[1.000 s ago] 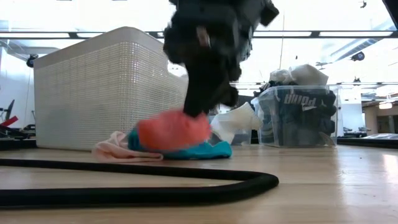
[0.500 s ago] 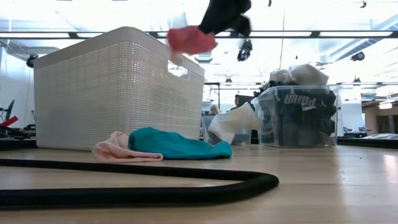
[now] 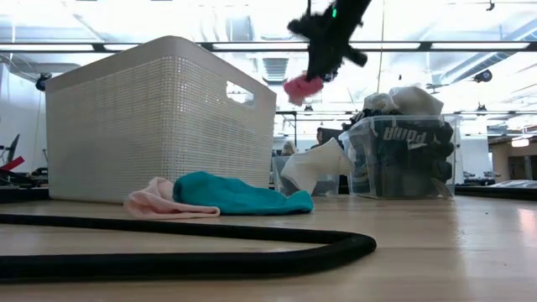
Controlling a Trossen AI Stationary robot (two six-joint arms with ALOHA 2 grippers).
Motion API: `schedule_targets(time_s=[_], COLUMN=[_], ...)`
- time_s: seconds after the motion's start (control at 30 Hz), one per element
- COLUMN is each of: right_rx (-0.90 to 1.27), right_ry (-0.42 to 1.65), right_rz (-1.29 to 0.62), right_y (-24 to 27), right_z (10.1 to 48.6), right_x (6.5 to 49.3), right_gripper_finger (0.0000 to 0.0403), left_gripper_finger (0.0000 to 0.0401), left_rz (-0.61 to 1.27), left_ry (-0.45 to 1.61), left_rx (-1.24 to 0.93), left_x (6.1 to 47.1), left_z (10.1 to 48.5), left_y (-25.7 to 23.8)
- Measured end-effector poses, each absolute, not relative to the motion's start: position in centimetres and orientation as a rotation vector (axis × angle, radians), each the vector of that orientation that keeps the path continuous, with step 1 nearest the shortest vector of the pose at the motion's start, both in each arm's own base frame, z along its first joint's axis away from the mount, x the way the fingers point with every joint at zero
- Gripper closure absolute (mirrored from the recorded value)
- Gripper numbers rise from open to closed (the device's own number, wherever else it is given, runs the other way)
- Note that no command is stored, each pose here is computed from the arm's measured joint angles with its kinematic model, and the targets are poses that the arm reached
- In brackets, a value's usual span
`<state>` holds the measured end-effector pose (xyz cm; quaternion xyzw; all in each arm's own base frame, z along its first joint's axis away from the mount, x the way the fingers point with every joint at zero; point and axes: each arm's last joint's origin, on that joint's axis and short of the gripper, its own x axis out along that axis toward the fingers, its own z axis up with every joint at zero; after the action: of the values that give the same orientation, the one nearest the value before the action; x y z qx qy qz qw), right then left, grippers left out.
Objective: Pick & Place Cloths
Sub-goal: Put the pink sock into the left transparent bin
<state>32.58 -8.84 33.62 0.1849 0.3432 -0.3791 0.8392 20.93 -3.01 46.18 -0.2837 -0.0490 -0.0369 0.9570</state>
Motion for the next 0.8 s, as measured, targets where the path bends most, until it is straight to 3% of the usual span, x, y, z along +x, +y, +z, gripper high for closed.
schedule_targets(time_s=[0.4, 0.8], right_rx=[0.641, 0.631], right_ry=[0.915, 0.905], right_rz=[-0.819, -0.779], right_y=[-18.5, -17.6], right_z=[27.2, 27.6], right_x=[32.8, 33.3], right_gripper_finger=[0.0368, 0.0225], left_gripper_finger=[0.0151, 0.0151], left_rz=[-0.076, -0.076], left_ry=[-0.09, -0.092], left_rx=[-0.624, -0.617], left_x=[20.9, 21.0], left_z=[46.1, 46.1], left_y=[-3.0, -3.0])
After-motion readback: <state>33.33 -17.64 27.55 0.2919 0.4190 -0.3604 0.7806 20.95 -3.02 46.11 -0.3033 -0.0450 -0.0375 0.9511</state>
